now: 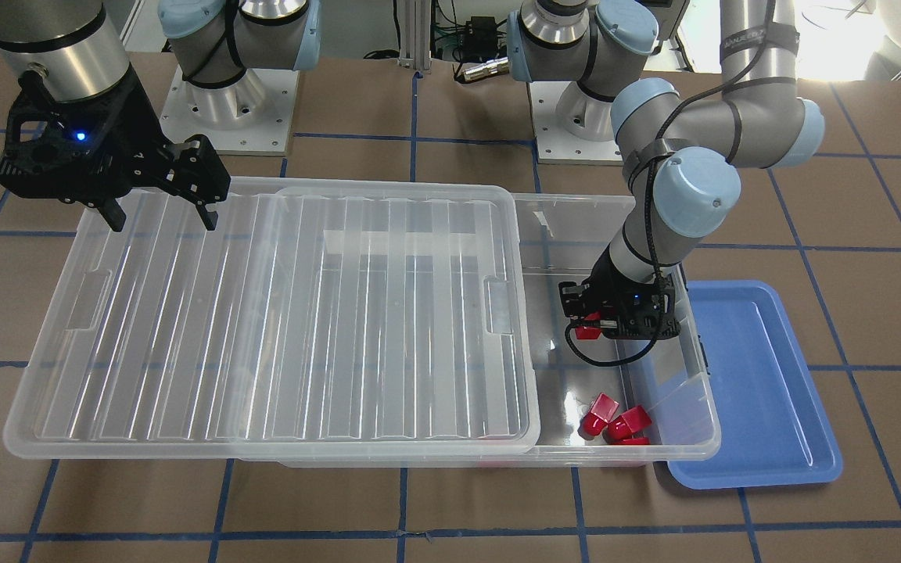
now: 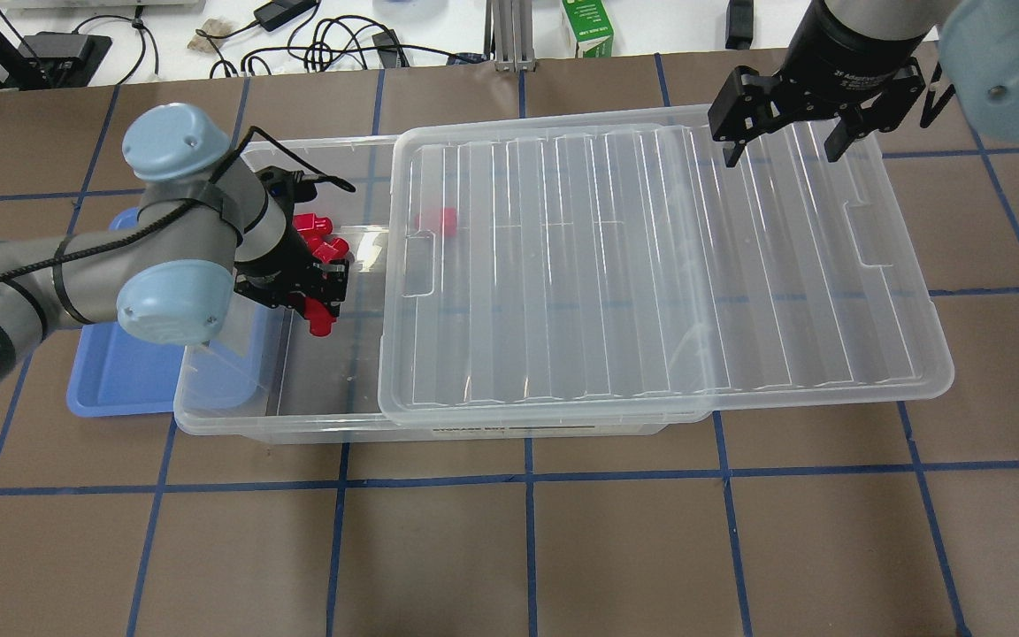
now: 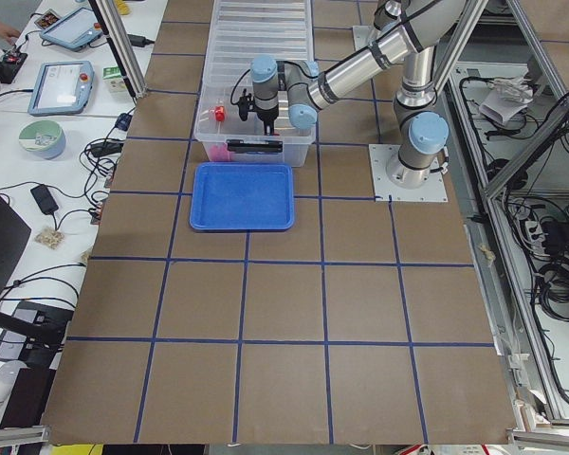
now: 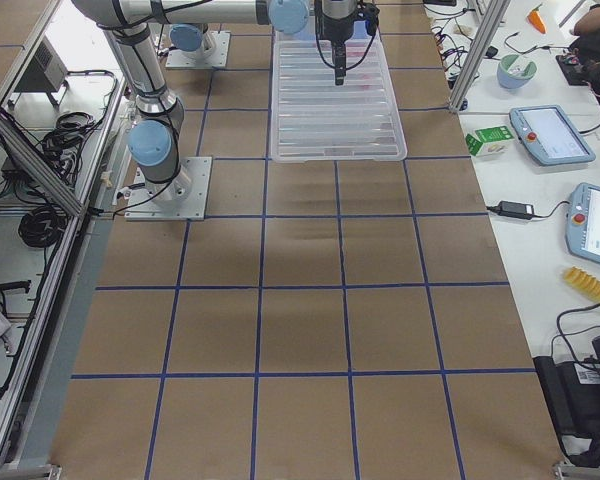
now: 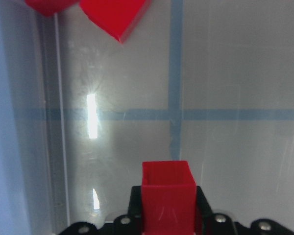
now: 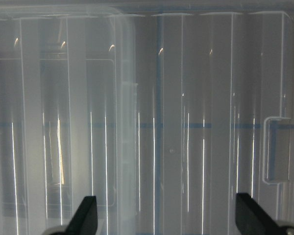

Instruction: Place red block in blue tray from box

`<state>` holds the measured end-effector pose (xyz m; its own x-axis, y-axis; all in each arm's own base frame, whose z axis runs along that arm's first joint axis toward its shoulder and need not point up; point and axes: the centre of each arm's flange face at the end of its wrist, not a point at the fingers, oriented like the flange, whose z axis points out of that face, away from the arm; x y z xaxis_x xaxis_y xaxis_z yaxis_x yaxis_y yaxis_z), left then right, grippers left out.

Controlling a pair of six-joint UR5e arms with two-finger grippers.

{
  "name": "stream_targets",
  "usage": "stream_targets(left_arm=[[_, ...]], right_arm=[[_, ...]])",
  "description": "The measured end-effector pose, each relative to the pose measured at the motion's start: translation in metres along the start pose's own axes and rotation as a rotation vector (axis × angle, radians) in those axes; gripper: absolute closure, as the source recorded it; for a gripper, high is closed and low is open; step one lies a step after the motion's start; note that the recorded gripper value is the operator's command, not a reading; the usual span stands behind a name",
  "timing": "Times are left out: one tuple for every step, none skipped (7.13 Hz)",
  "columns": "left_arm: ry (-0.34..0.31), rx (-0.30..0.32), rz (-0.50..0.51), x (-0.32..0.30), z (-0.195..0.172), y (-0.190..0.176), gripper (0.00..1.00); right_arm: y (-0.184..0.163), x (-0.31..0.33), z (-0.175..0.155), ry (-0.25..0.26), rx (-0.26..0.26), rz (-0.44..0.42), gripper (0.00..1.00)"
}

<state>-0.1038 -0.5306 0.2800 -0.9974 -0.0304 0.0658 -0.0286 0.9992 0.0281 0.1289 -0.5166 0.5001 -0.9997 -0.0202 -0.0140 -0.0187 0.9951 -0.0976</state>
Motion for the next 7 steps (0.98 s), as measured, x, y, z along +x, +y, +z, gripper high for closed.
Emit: stream_targets(left_arm=[[-0.003, -0.006, -0.001, 0.001, -0.034, -0.009, 0.95], [-0.005, -0.008, -0.007, -0.005, -0.067, -0.017, 0.95], [-0.008, -0.008, -0.019, -0.025, -0.091, -0.025, 0.95], [-0.007, -0.011, -0.022, -0.062, -0.105, -0.031, 0.95], [0.001, -0.020, -0.009, -0.107, -0.106, -0.034, 0.95], [0.012, -0.030, 0.020, -0.149, -0.100, -0.035, 0.95], [0.019, -0.033, 0.055, -0.182, -0.088, -0.038, 0.95]], right_arm=[[0.000, 0.000, 0.000, 0.000, 0.000, 0.000, 0.00], [0.000, 0.000, 0.000, 0.000, 0.000, 0.000, 0.00], [0.000, 0.000, 0.000, 0.000, 0.000, 0.000, 0.00], [0.000, 0.000, 0.000, 0.000, 0.000, 0.000, 0.00], [0.000, 0.000, 0.000, 0.000, 0.000, 0.000, 0.00], [0.000, 0.000, 0.000, 0.001, 0.000, -0.001, 0.00], [-0.001, 0.001, 0.001, 0.001, -0.001, -0.004, 0.00]])
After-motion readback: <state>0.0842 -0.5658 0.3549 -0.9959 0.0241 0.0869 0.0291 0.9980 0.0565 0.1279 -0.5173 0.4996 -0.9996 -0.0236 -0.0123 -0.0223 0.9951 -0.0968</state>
